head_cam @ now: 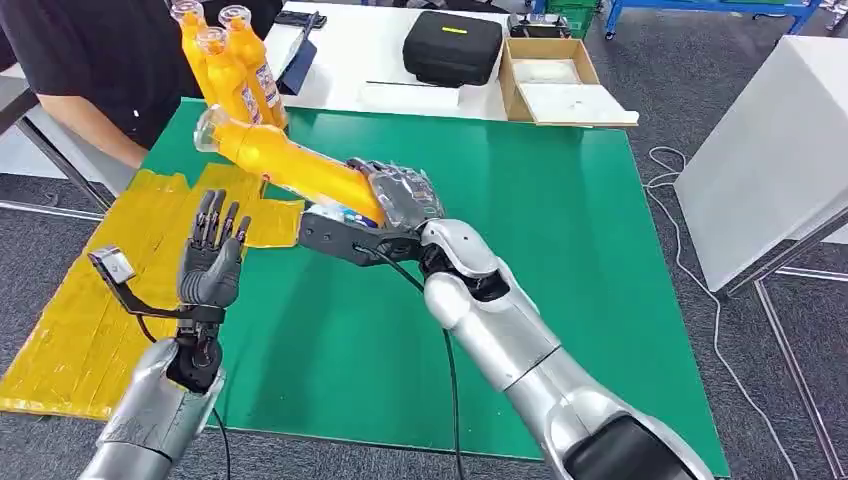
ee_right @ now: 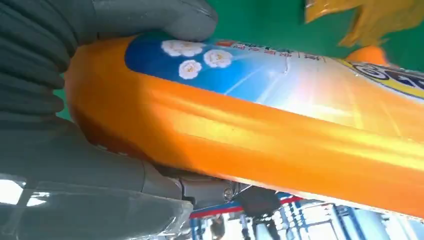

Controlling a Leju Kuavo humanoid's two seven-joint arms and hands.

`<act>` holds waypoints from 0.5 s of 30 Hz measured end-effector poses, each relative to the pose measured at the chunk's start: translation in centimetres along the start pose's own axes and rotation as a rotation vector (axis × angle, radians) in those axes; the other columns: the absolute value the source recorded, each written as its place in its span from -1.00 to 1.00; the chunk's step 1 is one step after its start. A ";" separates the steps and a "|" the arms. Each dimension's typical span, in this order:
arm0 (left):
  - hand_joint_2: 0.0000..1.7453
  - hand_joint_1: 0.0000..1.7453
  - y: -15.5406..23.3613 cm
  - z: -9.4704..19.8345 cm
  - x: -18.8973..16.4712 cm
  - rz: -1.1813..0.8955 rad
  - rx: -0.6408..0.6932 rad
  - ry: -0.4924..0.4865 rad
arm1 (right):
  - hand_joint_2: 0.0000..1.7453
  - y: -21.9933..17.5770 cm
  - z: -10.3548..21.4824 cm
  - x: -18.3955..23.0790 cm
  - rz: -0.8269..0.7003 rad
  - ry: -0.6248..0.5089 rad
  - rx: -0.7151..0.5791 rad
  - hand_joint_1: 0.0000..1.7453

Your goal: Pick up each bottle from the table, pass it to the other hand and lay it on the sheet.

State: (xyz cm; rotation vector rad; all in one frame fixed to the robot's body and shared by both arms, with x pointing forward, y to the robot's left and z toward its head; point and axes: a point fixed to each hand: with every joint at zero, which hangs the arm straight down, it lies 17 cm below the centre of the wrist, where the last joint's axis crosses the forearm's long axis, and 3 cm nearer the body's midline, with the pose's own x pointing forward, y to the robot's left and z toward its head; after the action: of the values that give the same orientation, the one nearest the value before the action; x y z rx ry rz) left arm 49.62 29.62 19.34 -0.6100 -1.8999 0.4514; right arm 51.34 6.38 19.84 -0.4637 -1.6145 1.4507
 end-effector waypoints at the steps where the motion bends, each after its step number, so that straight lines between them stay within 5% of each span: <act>1: 1.00 -1.00 -0.4 0.0 -0.2 0.011 -0.007 0.005 | 1.00 0.1 -0.1 0.3 -0.006 -0.008 0.004 1.00; 15: 1.00 -1.00 -4.3 -2.7 0.7 0.136 -0.060 -0.019 | 1.00 3.2 -0.4 5.1 -0.020 -0.099 0.083 1.00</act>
State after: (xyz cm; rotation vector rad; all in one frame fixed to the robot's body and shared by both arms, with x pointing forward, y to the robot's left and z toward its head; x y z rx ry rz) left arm 50.99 26.70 23.26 -0.7805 -1.9024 0.4902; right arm 48.05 11.29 18.69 -0.3312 -1.6244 1.5404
